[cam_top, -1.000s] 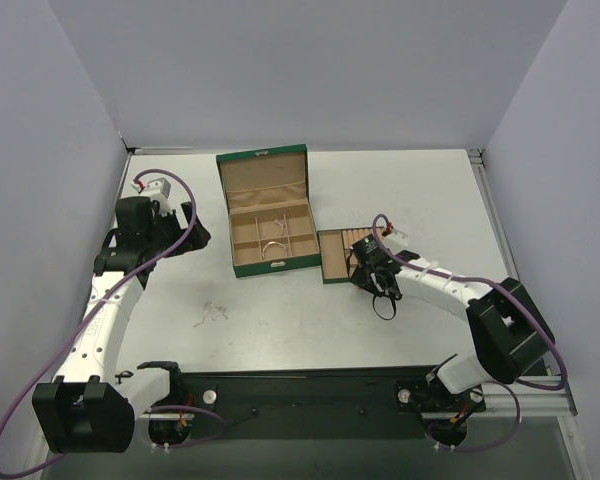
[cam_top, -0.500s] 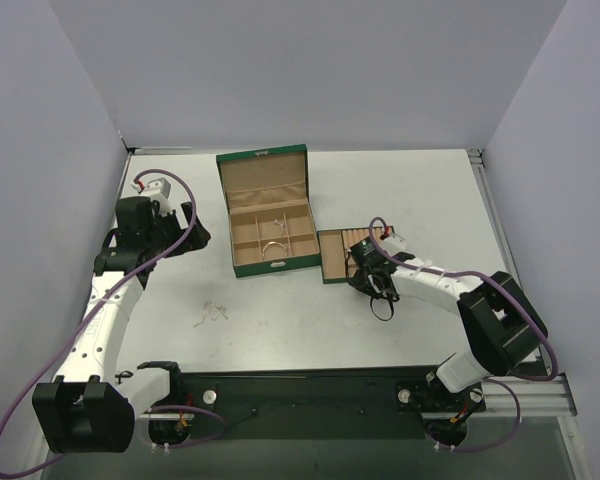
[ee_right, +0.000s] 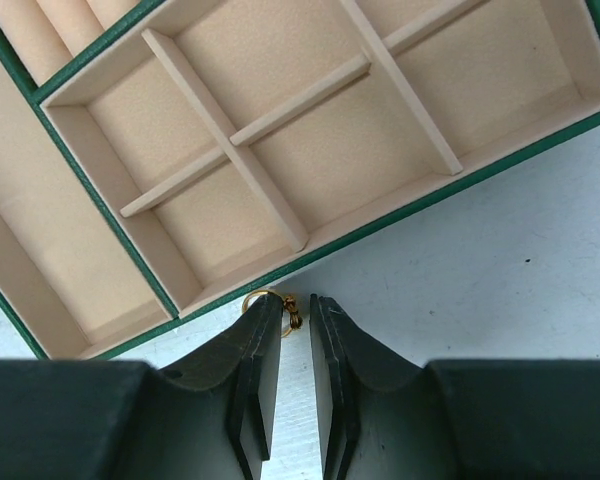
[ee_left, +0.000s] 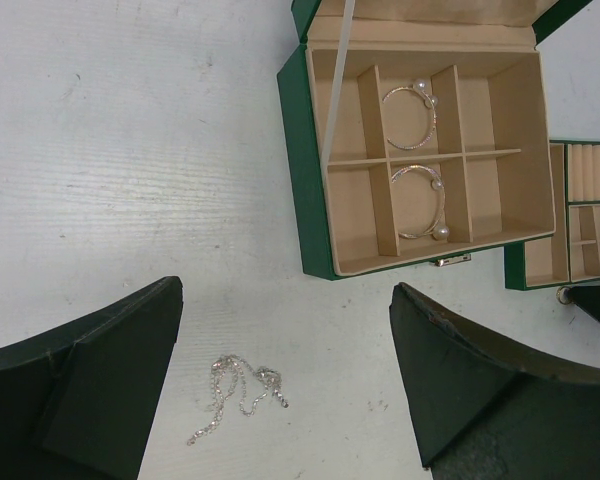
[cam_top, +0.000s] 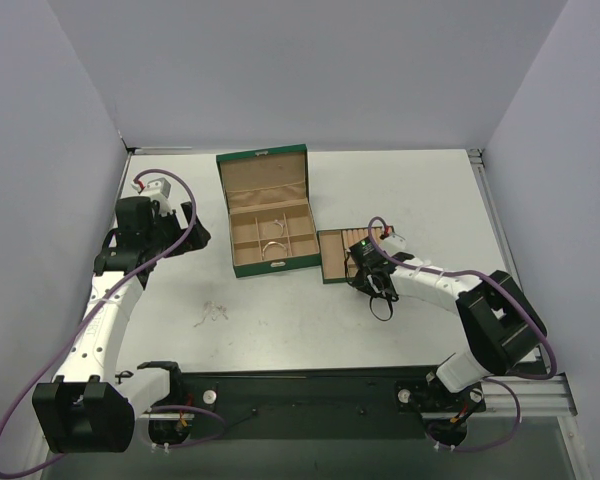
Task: Organize the mixed jewelry
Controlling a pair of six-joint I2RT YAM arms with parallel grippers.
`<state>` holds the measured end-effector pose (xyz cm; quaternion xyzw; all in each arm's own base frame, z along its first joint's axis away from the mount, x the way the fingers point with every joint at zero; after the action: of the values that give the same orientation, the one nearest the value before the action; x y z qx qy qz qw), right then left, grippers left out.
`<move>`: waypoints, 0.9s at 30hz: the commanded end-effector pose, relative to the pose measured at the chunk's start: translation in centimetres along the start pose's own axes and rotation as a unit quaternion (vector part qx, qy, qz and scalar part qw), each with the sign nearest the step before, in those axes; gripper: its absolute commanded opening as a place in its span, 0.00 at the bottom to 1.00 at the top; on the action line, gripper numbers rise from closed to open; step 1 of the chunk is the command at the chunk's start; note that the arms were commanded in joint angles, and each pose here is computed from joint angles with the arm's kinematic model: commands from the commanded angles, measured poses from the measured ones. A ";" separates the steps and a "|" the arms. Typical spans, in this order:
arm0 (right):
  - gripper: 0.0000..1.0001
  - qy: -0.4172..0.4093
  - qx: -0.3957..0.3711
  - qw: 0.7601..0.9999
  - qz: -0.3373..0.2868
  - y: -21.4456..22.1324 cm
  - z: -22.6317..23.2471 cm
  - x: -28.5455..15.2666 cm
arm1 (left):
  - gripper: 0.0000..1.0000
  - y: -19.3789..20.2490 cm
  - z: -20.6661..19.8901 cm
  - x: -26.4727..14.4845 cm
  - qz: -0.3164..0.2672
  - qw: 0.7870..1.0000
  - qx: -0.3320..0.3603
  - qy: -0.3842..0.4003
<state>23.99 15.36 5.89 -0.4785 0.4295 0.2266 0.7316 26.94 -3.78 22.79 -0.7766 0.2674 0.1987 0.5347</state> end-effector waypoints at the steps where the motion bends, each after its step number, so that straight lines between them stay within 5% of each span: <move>1: 0.20 0.034 -0.003 0.999 -0.002 0.3 -1.2 0.3 | 0.95 -1.2 -0.2 0.0 -0.026 1.000 0.004 0.007; 27: 0.20 0.071 -0.144 0.986 0.038 0.6 -1.8 1.3 | 0.95 -1.1 -0.3 0.1 -0.023 1.000 0.004 0.013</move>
<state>25.20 15.49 5.82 -0.5482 0.4191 0.2626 0.6744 26.95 -3.79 22.78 -0.7766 0.2680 0.1986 0.5344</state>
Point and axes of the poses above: each gripper's point midway between its finger pads, its own x axis out along the fingers, its own z axis along the line the jaws close on, y = z × x, the point moved 6 cm from there along -x, back along the fingers
